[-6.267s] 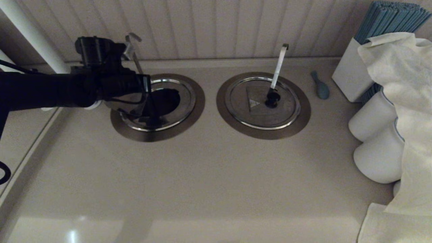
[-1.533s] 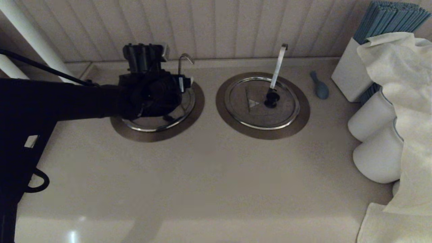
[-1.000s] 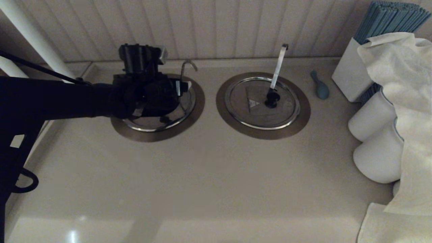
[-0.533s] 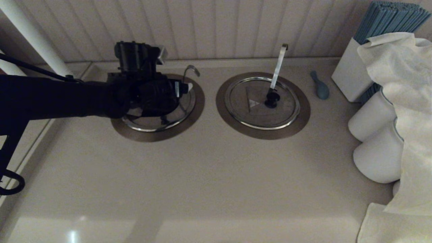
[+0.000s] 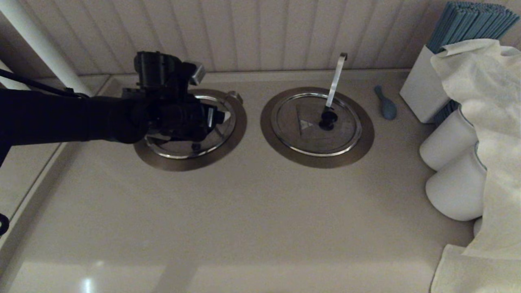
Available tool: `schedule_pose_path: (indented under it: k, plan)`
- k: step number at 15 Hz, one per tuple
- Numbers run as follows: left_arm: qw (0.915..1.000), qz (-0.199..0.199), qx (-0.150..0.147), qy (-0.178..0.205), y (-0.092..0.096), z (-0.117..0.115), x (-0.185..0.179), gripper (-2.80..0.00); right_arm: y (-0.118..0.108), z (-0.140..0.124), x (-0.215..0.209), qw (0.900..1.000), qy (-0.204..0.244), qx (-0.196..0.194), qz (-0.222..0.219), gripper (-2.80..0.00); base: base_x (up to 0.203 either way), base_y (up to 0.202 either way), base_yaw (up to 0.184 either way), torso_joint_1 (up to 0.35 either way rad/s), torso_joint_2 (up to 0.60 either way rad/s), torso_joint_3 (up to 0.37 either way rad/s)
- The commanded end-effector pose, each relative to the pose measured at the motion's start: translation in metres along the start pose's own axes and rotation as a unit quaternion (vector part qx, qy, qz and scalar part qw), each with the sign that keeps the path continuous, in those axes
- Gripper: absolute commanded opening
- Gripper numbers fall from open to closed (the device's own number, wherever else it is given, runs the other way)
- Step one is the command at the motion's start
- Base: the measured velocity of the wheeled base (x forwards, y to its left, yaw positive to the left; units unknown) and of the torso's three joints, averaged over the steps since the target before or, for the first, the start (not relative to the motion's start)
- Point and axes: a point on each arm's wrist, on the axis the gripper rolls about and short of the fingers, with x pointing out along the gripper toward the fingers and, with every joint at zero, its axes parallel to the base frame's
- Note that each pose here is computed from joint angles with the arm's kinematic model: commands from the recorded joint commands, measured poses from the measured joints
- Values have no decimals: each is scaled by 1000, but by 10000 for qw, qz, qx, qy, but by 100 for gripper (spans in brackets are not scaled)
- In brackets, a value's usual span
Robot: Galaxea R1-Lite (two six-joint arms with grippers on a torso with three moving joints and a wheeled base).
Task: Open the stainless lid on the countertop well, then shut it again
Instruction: Stir with a spoon
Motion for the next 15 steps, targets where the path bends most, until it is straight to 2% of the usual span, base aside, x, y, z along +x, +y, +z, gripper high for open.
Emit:
schedule_pose_path:
  k: [1,4,9,12,15]
  plan:
    - [10000,-3,35,4,0,1,-4,0,0,0,0,10000,6,4,2,-280,0,0,0,0,0,0]
    - [9996,-225,37,163,0,0,-8,0,0,0,0,10000,-1,2,2,-280,0,0,0,0,0,0]
    - [9997,-204,25,116,3,4,-14,0,0,0,0,10000,-3,7,3,-280,0,0,0,0,0,0]
    - [9993,-241,34,269,5,6,-23,0,0,0,0,10000,-1,5,2,-280,0,0,0,0,0,0]
    - [9993,-254,-15,286,17,12,-34,0,0,0,0,10000,3,0,2,-280,0,0,0,0,0,0]
